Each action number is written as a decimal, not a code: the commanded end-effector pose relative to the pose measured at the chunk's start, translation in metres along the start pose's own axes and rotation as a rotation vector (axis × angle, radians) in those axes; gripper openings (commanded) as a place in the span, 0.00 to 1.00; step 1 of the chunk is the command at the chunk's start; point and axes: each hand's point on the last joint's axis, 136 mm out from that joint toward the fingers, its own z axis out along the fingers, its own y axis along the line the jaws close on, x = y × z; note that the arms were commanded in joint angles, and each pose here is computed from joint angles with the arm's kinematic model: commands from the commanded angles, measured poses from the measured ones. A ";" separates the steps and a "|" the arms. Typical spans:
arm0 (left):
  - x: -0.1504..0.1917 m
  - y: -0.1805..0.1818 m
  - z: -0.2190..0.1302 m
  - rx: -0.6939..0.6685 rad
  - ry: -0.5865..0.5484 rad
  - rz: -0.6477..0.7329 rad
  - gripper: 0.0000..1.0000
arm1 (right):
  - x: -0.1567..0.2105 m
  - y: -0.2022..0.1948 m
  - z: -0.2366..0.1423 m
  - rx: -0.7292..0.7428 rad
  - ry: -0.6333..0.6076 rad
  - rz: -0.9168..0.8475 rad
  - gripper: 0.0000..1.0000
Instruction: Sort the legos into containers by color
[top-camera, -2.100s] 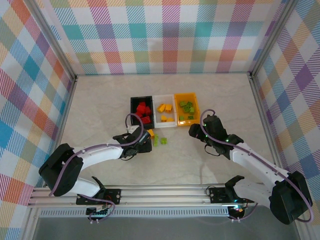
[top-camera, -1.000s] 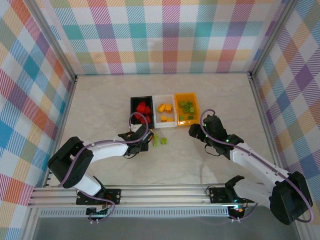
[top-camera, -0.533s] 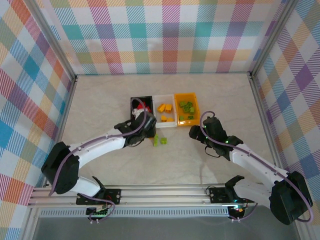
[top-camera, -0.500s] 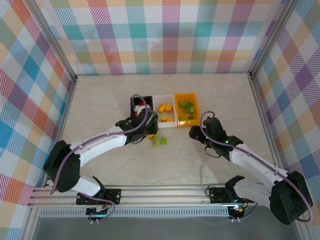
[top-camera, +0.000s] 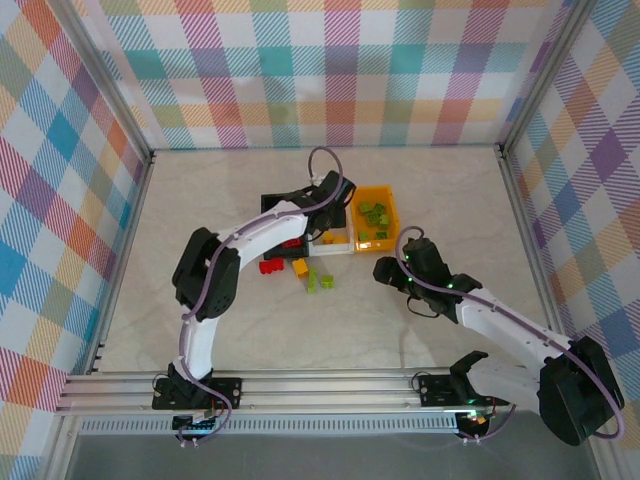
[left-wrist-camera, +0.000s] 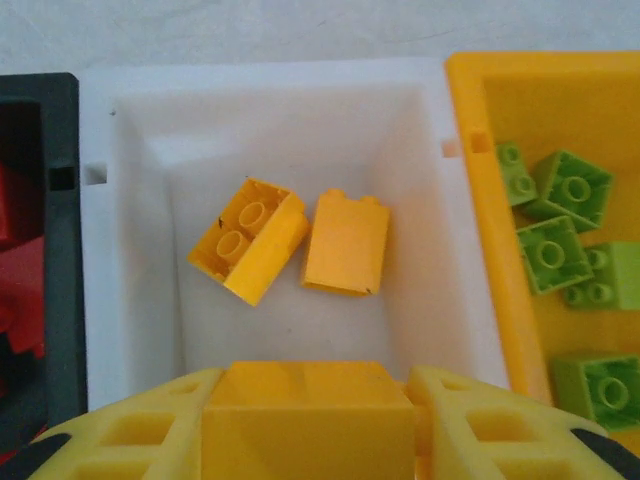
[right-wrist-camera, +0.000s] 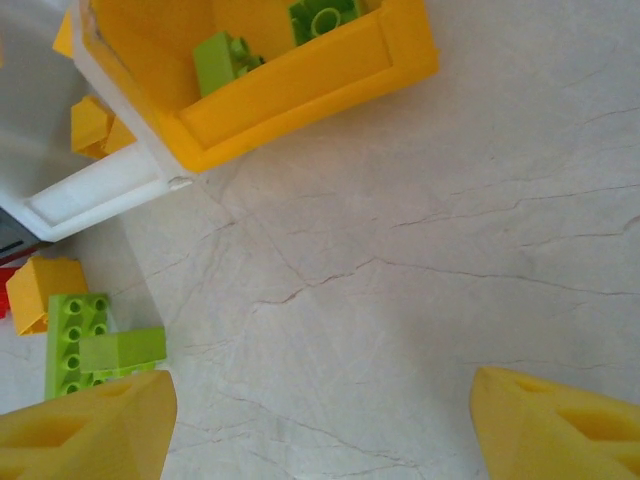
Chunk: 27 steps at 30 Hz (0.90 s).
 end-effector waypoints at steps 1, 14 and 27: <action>-0.003 0.000 0.000 -0.024 0.029 0.041 0.42 | 0.005 0.010 -0.002 -0.046 0.008 -0.015 0.77; -0.015 0.007 -0.108 0.203 -0.107 -0.088 1.00 | 0.028 0.066 0.017 -0.120 0.059 -0.119 0.77; 0.129 0.131 -0.165 0.147 -0.083 -0.219 1.00 | 0.056 0.115 0.068 -0.065 0.141 -0.285 0.75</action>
